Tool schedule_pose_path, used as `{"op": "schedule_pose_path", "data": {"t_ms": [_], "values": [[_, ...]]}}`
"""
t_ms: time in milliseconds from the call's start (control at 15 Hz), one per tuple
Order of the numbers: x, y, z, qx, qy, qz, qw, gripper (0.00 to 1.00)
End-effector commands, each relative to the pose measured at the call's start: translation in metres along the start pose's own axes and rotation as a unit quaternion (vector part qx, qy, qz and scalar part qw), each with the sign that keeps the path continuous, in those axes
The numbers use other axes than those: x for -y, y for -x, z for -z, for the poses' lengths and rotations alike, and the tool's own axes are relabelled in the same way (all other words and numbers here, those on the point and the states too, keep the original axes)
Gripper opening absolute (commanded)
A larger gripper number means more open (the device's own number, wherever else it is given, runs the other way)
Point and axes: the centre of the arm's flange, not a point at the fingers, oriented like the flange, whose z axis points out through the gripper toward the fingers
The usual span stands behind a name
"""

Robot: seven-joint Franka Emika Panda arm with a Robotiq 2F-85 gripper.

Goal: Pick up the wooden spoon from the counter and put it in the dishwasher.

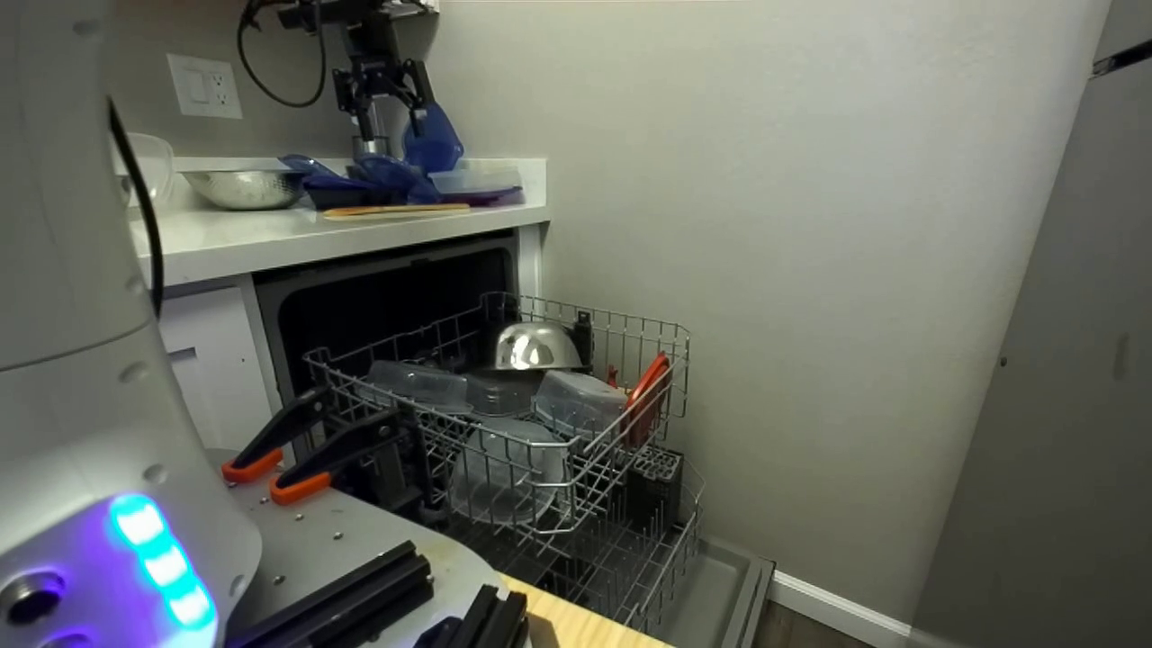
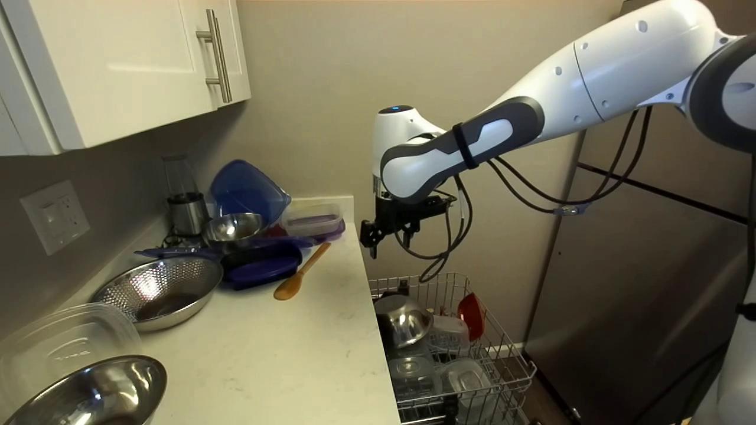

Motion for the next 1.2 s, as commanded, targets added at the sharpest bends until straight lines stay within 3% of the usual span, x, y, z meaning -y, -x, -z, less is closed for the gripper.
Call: {"op": "schedule_pose_path", "data": {"t_ms": [0, 667, 733, 1000, 1133], "values": [[0.010, -0.008, -0.007, -0.001, -0.006, -0.003, 1.0000, 1.00], [0.009, -0.005, -0.010, 0.005, -0.002, 0.000, 1.0000, 1.00], [0.007, -0.004, -0.016, -0.010, -0.012, -0.006, 0.9999, 1.00], [0.037, -0.054, -0.055, -0.062, -0.073, -0.009, 0.9953, 1.00], [0.048, -0.075, -0.081, -0.070, -0.083, -0.029, 0.9936, 1.00]]}}
